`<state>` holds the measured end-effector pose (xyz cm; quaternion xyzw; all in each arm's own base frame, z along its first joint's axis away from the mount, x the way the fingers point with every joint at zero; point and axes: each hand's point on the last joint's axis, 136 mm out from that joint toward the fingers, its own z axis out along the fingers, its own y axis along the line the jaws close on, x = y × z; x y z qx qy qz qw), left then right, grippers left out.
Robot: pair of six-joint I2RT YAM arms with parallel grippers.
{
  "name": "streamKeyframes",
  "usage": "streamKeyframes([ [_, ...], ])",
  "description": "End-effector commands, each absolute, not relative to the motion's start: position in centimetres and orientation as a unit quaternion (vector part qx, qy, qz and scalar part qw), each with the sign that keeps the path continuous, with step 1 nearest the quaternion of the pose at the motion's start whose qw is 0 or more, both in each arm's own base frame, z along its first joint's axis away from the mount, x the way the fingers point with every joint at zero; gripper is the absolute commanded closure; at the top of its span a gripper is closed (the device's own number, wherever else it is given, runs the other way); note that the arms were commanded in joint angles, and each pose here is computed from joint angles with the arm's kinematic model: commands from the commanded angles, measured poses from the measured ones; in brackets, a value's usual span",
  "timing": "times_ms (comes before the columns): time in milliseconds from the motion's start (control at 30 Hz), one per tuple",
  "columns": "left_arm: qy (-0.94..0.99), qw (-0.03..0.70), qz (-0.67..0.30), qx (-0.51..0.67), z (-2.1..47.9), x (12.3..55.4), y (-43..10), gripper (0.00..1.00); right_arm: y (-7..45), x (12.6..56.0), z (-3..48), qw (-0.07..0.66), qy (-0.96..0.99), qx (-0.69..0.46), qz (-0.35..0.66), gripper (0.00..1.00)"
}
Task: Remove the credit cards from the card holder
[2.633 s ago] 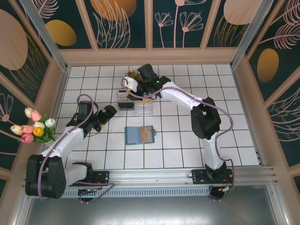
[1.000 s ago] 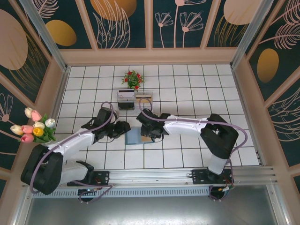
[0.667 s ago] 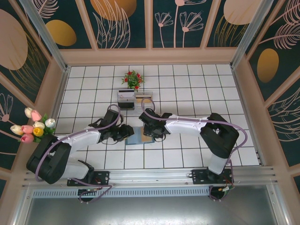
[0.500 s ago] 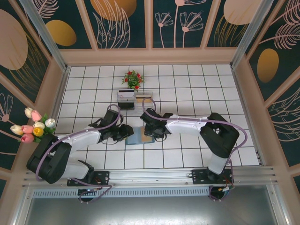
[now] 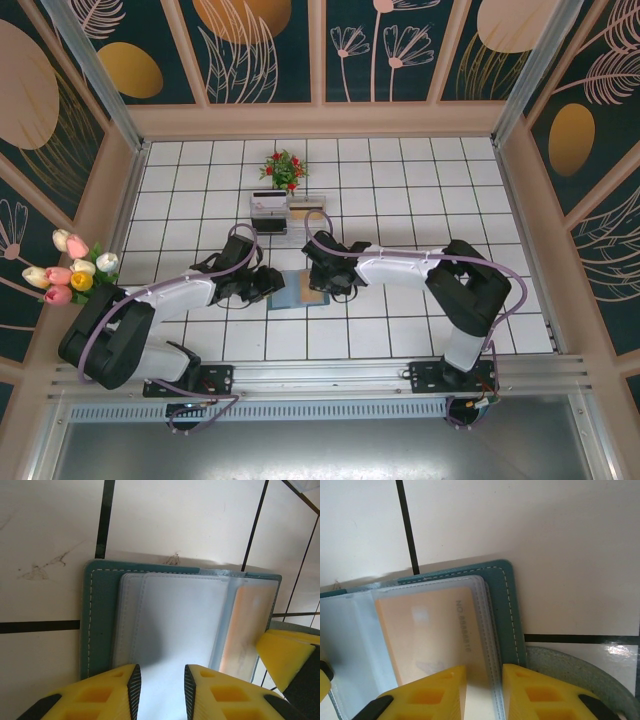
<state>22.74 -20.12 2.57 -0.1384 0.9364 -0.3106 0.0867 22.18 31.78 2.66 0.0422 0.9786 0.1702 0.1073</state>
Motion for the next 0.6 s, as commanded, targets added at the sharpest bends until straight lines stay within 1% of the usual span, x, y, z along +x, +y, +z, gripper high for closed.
streamKeyframes([
  [0,0.943,0.081,-0.292,-0.137,1.6,22.3,-19.6,0.68,32.0,22.2,3.2,0.107,0.977,0.037,0.183,0.74],
  [200,0.944,0.083,-0.289,-0.136,1.5,22.3,-19.5,0.68,31.5,22.4,4.0,0.119,0.977,0.037,0.174,0.73],
  [333,0.946,0.083,-0.286,-0.133,1.5,22.3,-19.5,0.68,31.7,22.4,4.4,0.118,0.978,0.028,0.171,0.70],
  [567,0.947,0.081,-0.282,-0.131,1.4,22.2,-19.4,0.68,32.0,22.2,4.7,0.115,0.977,0.023,0.176,0.70],
])
